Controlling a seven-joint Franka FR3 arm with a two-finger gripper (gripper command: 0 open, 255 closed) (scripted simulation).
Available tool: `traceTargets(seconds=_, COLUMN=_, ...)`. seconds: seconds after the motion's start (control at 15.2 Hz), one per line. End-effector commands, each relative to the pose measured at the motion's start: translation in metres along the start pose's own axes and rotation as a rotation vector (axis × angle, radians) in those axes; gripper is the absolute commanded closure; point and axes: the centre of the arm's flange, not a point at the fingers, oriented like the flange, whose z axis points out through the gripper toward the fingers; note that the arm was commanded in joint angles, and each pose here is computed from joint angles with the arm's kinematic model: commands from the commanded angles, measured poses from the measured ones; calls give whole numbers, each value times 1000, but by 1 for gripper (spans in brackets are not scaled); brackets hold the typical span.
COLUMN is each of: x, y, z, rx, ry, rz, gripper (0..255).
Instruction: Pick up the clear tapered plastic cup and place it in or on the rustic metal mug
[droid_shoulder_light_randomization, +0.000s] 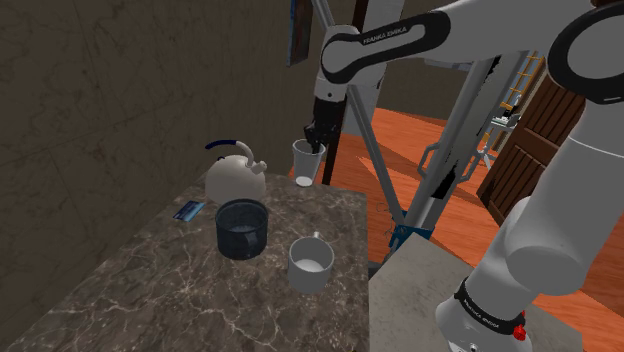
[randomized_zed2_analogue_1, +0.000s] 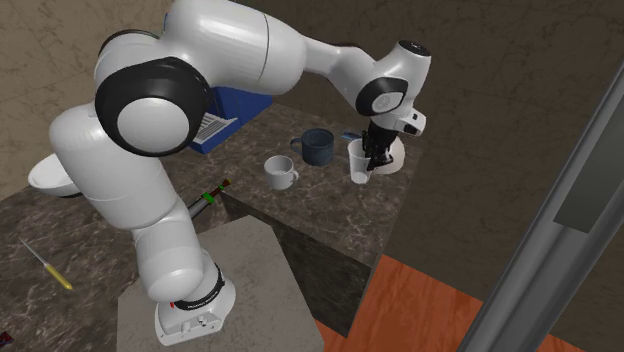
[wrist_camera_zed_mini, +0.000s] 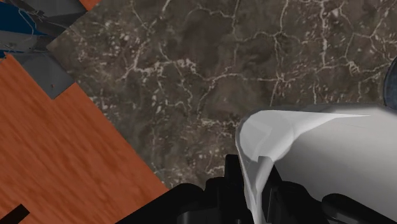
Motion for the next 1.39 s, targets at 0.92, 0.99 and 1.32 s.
traceTargets(seconds=0.92, x=-4, y=-9, z=-85, rx=0, ry=0, rz=0, gripper=255)
traceTargets(seconds=0.99, x=-4, y=-9, z=-87, rx=0, ry=0, rz=0, gripper=255)
traceTargets(seconds=1.32, x=-24, y=-72, z=-89, rx=0, ry=0, rz=0, gripper=255)
